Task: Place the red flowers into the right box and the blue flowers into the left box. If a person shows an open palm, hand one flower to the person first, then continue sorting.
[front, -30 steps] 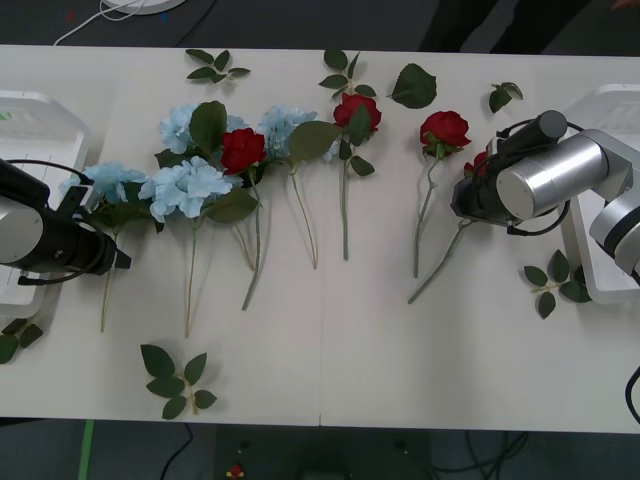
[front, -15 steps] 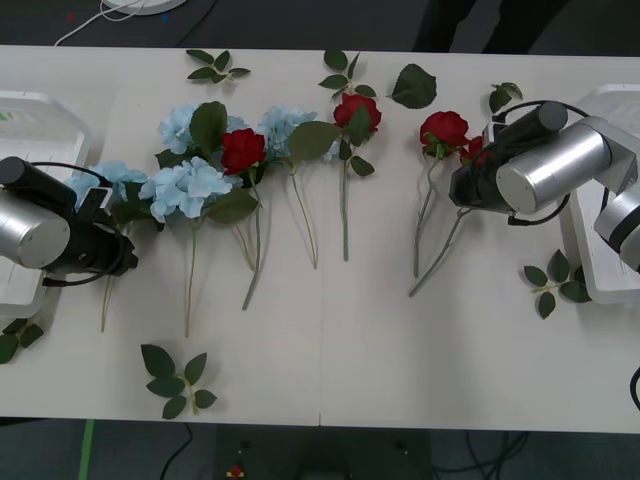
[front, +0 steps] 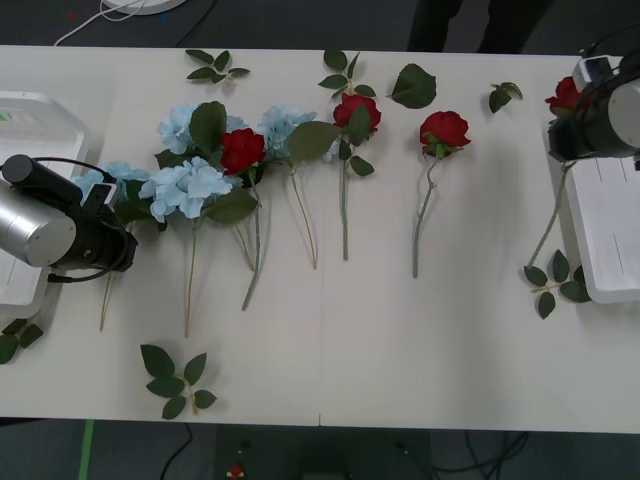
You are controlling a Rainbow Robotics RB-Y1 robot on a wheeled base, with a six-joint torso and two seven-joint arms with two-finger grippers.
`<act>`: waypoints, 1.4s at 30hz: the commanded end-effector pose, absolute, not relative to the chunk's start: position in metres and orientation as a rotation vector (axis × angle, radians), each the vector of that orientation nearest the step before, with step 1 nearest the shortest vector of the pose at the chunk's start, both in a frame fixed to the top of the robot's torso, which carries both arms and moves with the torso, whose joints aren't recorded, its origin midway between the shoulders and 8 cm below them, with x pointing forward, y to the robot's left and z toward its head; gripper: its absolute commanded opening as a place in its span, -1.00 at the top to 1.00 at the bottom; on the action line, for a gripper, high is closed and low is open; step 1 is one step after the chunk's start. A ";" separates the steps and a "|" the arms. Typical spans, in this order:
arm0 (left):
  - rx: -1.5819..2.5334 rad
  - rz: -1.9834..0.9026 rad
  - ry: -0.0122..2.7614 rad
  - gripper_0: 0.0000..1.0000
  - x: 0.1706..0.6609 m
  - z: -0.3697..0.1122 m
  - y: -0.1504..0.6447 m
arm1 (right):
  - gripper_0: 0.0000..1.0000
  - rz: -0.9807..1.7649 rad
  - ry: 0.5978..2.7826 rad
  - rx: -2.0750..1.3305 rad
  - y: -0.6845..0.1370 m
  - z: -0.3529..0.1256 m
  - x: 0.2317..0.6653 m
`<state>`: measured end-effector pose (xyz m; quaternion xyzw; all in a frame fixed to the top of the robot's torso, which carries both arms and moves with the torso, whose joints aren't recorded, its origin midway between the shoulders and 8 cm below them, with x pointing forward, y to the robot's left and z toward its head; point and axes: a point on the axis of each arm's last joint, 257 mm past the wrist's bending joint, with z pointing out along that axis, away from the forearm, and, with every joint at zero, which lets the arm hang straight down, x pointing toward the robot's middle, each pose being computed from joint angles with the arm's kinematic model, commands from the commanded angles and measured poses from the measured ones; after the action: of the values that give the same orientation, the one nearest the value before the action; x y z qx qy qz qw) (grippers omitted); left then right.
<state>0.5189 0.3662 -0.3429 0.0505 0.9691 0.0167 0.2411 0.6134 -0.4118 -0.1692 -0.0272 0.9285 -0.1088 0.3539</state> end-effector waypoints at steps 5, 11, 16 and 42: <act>0.097 0.064 2.585 1.00 0.546 -0.292 0.372 | 1.00 -0.525 2.378 -0.023 -0.530 -0.116 0.593; -0.006 0.062 2.535 1.00 0.561 -0.178 0.390 | 1.00 -0.638 2.341 -0.064 -0.587 -0.112 0.590; -0.028 0.091 2.489 1.00 0.560 -0.099 0.414 | 1.00 -0.731 2.287 -0.138 -0.614 -0.108 0.593; -0.240 0.183 2.331 1.00 0.504 -0.165 0.622 | -1.00 -0.633 2.248 -0.131 -0.603 -0.124 0.605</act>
<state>0.5215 0.5811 -0.1769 -0.0597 0.9265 0.0467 0.3687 0.6029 -0.5970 -0.1500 -0.0806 0.8867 -0.2664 0.3691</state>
